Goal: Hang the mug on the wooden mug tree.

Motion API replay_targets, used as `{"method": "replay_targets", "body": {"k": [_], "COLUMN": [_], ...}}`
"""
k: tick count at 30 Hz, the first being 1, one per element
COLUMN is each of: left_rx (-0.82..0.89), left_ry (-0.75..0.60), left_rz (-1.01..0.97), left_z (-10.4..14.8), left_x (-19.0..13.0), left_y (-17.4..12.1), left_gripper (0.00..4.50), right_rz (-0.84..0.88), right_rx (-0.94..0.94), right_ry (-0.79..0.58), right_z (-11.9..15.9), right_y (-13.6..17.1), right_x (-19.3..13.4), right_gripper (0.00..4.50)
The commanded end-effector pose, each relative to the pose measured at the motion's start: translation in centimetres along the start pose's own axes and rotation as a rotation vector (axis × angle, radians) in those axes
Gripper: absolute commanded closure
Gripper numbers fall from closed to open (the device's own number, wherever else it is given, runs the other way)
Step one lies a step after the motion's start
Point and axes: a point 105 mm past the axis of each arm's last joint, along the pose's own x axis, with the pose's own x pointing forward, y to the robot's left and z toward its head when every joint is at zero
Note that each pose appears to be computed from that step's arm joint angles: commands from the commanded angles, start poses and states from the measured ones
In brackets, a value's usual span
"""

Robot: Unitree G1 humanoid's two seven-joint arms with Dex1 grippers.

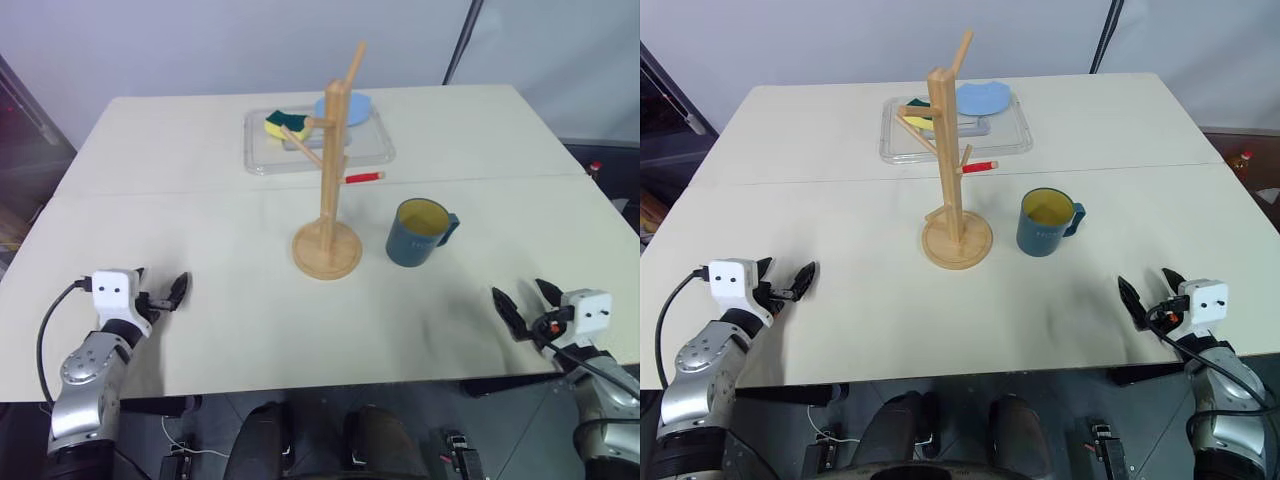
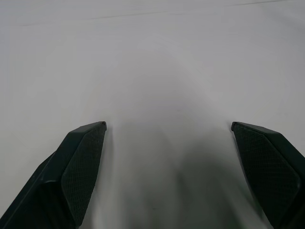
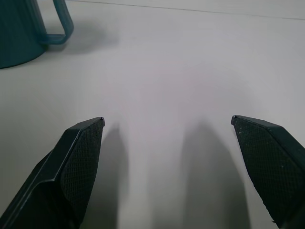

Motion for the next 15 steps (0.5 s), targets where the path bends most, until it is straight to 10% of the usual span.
{"method": "replay_targets", "body": {"k": [1,15], "left_rx": [-0.007,-0.011], "left_ry": [-0.014,-0.097], "left_rz": [-0.017,-0.399], "left_z": [0.3,3.7], "left_x": [-0.3,-1.0], "left_y": [-0.4,-7.1], "left_gripper": [0.0,0.0], "right_rz": [0.0,0.023], "right_rx": [-0.022,-0.047], "right_ry": [-0.036,-0.035], "right_z": [1.3,3.2], "right_y": [0.1,1.9], "right_x": [0.2,1.4], "right_gripper": [0.07,0.07]}}
